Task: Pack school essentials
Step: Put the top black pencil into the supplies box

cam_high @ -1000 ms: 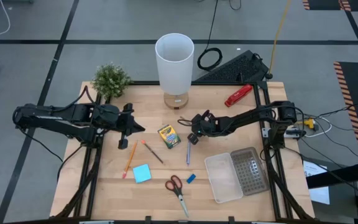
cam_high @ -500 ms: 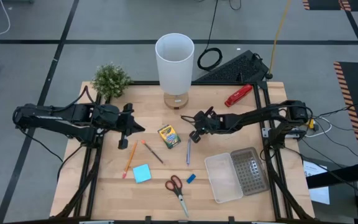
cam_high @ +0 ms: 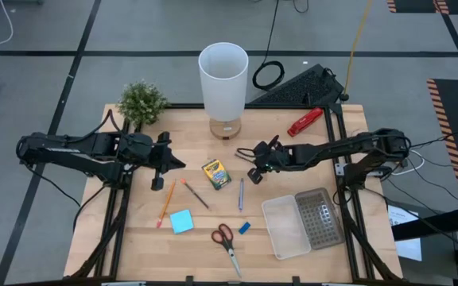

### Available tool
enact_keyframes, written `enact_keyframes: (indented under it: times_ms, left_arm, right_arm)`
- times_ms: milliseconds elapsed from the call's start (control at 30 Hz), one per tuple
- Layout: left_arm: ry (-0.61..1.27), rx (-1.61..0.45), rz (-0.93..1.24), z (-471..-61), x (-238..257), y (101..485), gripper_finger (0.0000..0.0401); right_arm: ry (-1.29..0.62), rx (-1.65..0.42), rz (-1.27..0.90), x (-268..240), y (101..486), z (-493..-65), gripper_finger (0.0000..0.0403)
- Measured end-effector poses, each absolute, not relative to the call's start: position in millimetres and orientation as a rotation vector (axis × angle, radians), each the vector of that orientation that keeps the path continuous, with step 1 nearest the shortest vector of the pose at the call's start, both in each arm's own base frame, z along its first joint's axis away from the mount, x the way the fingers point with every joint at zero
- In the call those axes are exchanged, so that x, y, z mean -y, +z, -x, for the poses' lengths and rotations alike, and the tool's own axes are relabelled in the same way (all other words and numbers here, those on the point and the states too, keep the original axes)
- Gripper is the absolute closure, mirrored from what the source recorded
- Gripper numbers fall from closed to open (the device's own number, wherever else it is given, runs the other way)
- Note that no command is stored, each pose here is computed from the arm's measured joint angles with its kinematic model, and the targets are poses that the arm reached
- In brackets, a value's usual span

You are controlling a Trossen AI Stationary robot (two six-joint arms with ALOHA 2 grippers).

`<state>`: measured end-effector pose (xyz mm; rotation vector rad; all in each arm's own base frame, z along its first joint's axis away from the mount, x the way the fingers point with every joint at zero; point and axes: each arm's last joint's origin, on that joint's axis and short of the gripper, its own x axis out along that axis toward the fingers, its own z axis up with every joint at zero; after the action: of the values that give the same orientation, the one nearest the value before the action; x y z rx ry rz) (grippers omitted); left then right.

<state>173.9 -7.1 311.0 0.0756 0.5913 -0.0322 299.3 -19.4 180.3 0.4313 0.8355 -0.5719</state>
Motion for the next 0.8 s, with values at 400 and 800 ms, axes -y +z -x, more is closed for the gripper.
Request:
enact_keyframes:
  times_ms: [400, 800]
  left_arm:
    - [-0.031, -0.591, -0.070, -174, 7, 311, 0.0384]
    - [-0.030, -0.591, -0.068, -174, 7, 311, 0.0384]
  right_arm:
    - [-0.490, -0.969, -0.219, 22, 156, -305, 0.0359]
    - [-0.338, -0.939, -0.070, 20, 133, -326, 0.0238]
